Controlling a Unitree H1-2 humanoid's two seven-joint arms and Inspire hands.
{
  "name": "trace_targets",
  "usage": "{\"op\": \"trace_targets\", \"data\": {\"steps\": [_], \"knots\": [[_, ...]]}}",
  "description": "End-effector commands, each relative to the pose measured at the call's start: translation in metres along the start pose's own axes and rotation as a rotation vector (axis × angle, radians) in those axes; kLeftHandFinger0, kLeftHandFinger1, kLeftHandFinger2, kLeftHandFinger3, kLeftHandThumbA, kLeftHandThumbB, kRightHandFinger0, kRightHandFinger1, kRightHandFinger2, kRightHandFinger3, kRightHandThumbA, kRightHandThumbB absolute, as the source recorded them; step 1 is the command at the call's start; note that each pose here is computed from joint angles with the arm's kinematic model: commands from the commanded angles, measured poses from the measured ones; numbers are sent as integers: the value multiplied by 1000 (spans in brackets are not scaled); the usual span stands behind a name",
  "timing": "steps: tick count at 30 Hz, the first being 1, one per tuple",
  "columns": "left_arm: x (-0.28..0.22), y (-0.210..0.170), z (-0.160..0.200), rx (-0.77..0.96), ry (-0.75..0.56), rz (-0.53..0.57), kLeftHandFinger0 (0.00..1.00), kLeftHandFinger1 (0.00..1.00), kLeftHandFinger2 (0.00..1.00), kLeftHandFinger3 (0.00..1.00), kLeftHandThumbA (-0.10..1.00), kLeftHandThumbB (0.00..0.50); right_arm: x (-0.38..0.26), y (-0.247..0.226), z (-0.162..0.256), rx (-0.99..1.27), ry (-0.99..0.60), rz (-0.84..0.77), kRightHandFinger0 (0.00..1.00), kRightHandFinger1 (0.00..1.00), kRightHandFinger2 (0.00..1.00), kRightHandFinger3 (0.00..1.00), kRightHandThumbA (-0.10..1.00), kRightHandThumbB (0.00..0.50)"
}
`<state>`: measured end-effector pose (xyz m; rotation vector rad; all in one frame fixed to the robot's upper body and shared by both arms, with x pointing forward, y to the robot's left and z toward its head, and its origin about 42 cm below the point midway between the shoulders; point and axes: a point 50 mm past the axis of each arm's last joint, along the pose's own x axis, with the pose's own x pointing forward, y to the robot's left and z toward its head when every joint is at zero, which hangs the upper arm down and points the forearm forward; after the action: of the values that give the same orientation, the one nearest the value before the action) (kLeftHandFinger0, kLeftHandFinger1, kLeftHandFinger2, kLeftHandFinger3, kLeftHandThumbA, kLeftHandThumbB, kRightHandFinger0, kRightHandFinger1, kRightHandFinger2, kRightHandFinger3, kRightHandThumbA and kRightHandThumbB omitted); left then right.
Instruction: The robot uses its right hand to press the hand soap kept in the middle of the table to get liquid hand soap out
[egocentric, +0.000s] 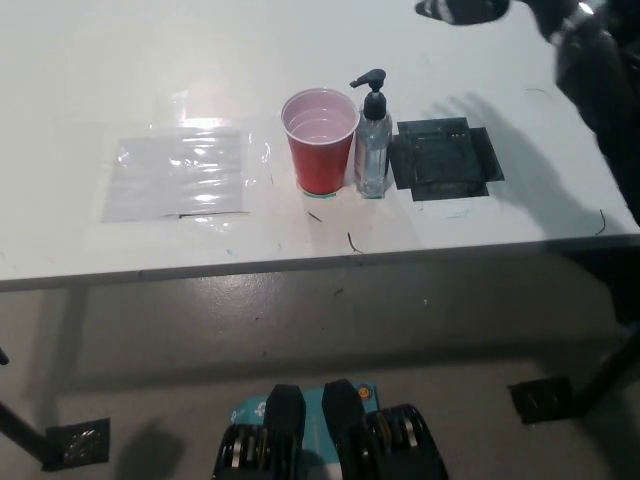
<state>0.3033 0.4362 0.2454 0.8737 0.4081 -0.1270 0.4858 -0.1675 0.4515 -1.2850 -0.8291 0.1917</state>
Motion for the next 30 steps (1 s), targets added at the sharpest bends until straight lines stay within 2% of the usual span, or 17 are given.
{"op": "trace_targets", "data": {"steps": [1,7,9,11,18,19,24,27,30], "knots": [[-8,12,4,16,7,43,1000,1000,1000,925,1000,88,-18,-30,-5,19,30,-60,1000,1000,1000,1000,1000,438],[-8,10,2,14,11,44,1000,1000,1000,904,1000,93,-58,-18,-13,84,56,-89,1000,1000,1000,1000,1000,424],[-9,10,3,16,8,45,1000,1000,1000,909,1000,79,-74,-8,-17,106,87,-90,1000,1000,1000,1000,1000,463],[-9,11,3,12,6,49,1000,1000,1000,907,1000,77,-94,4,-20,144,117,-91,1000,1000,1000,1000,1000,442],[-7,10,1,-9,3,60,1000,1000,1000,909,1000,72,-156,44,-29,286,227,-110,1000,1000,1000,1000,1000,421],[-7,10,1,-5,5,63,1000,1000,1000,913,1000,84,-168,53,-31,295,261,-100,1000,1000,1000,1000,1000,438],[-7,11,1,1,6,66,1000,1000,1000,916,1000,89,-203,82,-37,331,337,-83,1000,1000,1000,1000,1000,457],[-7,10,1,4,7,65,1000,1000,1000,920,1000,69,-223,97,-37,349,407,-59,1000,1000,1000,1000,1000,472],[-8,10,1,-4,2,69,1000,1000,1000,921,1000,71,-238,109,-38,367,443,-68,1000,1000,1000,1000,1000,459]]}}
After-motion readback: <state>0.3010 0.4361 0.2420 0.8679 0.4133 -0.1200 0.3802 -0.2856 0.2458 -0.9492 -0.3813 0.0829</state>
